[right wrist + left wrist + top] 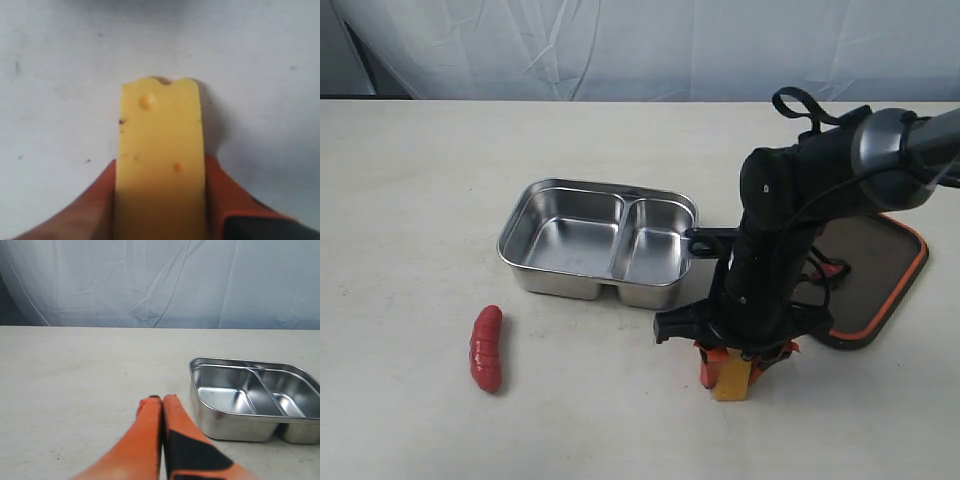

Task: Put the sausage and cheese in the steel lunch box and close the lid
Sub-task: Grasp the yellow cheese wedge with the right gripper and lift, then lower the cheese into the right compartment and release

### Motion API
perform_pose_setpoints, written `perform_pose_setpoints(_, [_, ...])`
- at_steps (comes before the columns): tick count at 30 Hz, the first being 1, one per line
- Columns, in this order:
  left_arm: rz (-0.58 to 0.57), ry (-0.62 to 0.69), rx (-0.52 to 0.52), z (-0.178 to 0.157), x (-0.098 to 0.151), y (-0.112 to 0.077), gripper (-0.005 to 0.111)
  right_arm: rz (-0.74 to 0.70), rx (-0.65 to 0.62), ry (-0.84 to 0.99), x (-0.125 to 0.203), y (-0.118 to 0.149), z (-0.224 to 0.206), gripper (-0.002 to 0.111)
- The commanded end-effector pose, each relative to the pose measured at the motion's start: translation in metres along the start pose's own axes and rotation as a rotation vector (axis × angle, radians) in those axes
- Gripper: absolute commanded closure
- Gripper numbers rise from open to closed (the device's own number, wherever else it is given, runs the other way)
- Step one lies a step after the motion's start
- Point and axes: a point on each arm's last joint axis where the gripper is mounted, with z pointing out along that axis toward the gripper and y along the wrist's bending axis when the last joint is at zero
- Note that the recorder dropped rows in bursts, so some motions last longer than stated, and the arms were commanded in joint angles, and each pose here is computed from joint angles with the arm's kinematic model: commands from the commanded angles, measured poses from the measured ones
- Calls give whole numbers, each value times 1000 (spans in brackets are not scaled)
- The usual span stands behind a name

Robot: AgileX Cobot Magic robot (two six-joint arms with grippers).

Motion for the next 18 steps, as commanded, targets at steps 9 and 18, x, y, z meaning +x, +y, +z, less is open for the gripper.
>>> perform_pose_setpoints(9, [-1, -6, -4, 0, 1, 0, 107, -116, -80, -347, 3, 16, -85, 108])
perform_pose_setpoints(18, [-1, -6, -4, 0, 1, 0, 107, -310, -40, -488, -31, 33, -115, 108])
